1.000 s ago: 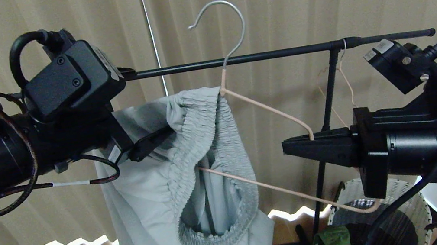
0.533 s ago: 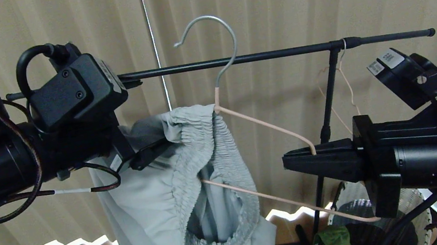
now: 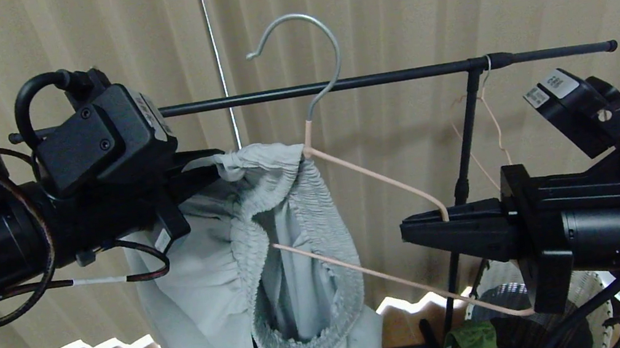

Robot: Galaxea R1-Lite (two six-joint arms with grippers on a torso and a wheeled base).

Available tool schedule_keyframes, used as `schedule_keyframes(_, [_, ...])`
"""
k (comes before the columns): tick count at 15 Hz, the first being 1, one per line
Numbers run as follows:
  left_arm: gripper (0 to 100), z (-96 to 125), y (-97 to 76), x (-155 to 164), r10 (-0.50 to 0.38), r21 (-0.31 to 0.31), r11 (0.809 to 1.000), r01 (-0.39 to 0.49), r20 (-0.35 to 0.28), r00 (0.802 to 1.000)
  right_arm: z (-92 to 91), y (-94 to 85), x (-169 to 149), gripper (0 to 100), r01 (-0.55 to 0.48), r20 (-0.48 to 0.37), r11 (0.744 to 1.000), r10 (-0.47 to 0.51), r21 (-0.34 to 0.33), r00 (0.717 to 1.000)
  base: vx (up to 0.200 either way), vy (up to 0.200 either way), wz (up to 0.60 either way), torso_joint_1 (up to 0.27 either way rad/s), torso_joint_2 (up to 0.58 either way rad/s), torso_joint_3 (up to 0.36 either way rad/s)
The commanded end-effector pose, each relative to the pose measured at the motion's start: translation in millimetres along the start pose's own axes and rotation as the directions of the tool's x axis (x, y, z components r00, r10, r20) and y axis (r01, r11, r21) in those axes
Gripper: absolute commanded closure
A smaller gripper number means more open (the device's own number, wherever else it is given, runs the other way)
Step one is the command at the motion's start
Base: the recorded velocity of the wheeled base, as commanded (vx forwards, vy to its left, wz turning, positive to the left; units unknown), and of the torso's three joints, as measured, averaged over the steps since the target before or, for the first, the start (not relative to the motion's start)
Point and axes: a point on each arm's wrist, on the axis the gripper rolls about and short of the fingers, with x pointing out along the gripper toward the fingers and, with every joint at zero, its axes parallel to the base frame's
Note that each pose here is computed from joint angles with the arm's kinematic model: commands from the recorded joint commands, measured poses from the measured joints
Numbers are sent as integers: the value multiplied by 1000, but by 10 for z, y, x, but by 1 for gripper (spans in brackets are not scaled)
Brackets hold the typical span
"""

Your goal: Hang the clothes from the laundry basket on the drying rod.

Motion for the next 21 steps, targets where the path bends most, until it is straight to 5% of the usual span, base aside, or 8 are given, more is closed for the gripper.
schedule_keyframes(1, [100, -6, -7, -4, -1, 0, 1000, 1, -3, 1000, -2, 2, 1, 100, -1, -2, 1000, 1, 1, 1000, 0, 0, 0, 0, 0, 0])
schedule_keyframes(6, [100, -55, -57, -97, 1, -35, 999, -1, -21, 1000, -12, 1, 1, 100, 2, -6, 1000, -2, 1, 1000, 0, 0, 0, 0, 0, 0])
schedule_keyframes(7, [100, -53, -60, -124, 4, -39, 999, -5, -21, 1000, -15, 0, 1, 0, 4, -9, 1000, -4, 2, 1000, 0, 0, 0, 0, 0, 0])
schedule_keyframes(12, [100, -138, -41, -234, 36, -49, 998, -39, -63, 997, -66, -20, -6, 0, 23, -21, 1000, -22, 9, 1000, 0, 0, 0, 0, 0, 0])
schedule_keyframes(17, [100, -318, -30, -382, 120, -55, 990, -133, -196, 973, -102, -239, -156, 0, 198, -20, 979, -199, -40, 980, 0, 0, 0, 0, 0, 0])
schedule_keyframes(21, [100, -380, -55, -533, 241, -28, 963, -267, -347, 907, -112, -352, -272, 0, 344, -17, 938, -345, -30, 939, 0, 0, 0, 0, 0, 0])
